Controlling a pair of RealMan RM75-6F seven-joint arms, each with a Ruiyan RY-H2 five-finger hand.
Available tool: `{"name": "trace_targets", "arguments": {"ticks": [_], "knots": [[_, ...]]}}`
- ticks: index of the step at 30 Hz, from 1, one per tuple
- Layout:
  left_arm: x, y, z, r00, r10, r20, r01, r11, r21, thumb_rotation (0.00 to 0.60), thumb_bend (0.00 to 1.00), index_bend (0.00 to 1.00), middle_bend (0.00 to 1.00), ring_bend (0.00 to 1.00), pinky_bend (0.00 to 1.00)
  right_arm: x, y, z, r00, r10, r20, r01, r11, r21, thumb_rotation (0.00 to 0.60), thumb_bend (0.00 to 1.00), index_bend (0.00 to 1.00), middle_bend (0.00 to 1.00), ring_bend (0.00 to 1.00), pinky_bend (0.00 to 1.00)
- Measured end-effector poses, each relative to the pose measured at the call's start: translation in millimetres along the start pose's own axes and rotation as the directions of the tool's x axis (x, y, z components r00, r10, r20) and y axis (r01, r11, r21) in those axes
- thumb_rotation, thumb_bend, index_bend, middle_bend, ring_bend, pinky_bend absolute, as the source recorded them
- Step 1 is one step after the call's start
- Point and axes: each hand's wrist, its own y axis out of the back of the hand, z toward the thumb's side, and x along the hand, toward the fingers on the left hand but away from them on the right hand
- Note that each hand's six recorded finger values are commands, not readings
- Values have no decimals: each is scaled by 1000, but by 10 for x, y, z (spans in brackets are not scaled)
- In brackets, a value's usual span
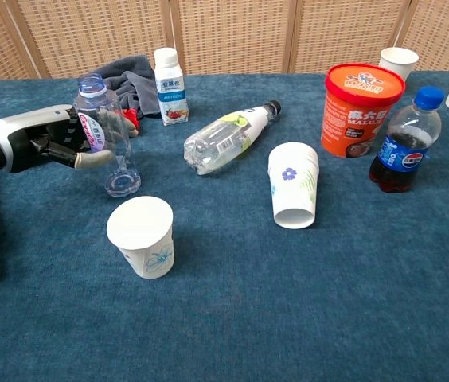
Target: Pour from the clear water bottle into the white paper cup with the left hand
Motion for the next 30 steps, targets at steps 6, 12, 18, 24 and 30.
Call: {"name": "trace_targets", "arguments": {"ticks": [6,12,18,24,30], "knots": [[-21,7,-9,1000,1,8,-1,1000,26,600,447,127,98,83,90,4,10,16,1000,-3,-5,3,1000,-1,600,451,0,41,0,0],[-40,18,-26,1000,6,8,-6,1000,27,600,432,22,5,5,59,11,8,24,1000,-2,-7,2,1000,-3,600,451,0,42,0,0],[-64,21,-27,1000,4,15,-4,999,36,569,396,0,0,0,10,14,12,40,1000,-3,-11,3,1000,-4,600,453,0,42,0,0],[-103,18,-30,1000,-15,15,14,999,51,490,341,0,0,0,0,14,8,56,1000,0,-17,0,1000,-7,600,455,0,44,0,0],[-138,54,3,999,-11,30,9,998,68,467,318,0,0,0,0,6,13,77,1000,0,-25,0,1000,-9,600,454,0,44,0,0]]}}
